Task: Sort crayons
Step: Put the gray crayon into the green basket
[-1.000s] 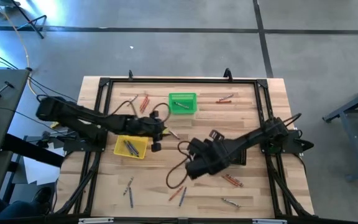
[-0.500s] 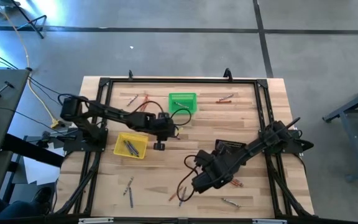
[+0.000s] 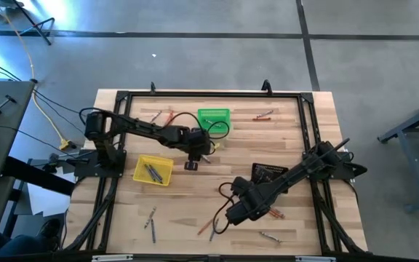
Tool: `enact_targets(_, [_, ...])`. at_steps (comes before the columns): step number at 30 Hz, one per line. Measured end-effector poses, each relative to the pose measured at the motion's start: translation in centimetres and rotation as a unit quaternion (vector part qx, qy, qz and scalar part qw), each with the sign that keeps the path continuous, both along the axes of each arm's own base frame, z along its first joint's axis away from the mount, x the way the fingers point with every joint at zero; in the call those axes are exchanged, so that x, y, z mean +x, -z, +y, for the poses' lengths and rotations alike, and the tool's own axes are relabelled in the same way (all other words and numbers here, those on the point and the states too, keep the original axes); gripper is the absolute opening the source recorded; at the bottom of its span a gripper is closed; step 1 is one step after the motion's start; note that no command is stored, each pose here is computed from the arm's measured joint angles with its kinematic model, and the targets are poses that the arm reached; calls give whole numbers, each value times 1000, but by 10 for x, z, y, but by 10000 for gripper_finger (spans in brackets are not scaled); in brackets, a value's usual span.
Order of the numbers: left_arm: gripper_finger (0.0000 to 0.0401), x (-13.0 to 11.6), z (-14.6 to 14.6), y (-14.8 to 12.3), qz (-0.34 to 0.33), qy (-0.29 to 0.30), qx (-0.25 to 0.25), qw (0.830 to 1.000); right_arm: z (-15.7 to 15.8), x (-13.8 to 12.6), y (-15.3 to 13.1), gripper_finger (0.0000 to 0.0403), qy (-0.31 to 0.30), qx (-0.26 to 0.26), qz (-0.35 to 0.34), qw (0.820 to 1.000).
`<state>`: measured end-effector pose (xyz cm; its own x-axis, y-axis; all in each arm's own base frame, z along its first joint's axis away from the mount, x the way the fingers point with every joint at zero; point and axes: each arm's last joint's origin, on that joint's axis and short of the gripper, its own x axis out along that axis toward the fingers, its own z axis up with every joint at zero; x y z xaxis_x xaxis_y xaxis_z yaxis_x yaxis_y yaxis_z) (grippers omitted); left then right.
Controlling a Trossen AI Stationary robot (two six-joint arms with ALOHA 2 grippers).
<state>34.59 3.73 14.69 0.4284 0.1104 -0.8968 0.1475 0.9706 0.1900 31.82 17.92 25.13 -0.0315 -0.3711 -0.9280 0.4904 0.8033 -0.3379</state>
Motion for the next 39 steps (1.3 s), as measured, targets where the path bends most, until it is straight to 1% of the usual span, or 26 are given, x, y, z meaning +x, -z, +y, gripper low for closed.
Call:
enact_targets(8, [138,7,11,18,25,-2,-25,999,0,-1,2,117,3,1,6,1000])
enact_targets(11, [138,7,13,25,41,-16,-34,998,-1,0,2,117,4,2,6,1000])
enact_targets(14, [133,6,17,28,47,-42,-47,997,-2,0,2,117,5,2,6,1000])
enact_targets(18, [108,5,21,29,47,-82,-71,993,-3,1,2,117,2,2,8,1000])
enact_targets(21, [75,3,25,30,48,-103,-97,989,-5,2,2,117,-2,2,11,1000])
enact_targets(26, [12,2,28,30,48,-137,-120,982,-7,3,2,117,-13,4,17,1000])
enact_targets(29, [8,2,28,30,48,-151,-132,979,-7,3,2,117,-18,6,20,1000])
enact_targets(34, [3,1,26,28,47,-154,-150,975,-7,3,2,117,-19,9,23,1000])
enact_targets(39, [2,-3,23,15,38,-155,-162,974,-9,0,-5,117,-13,13,9,1000])
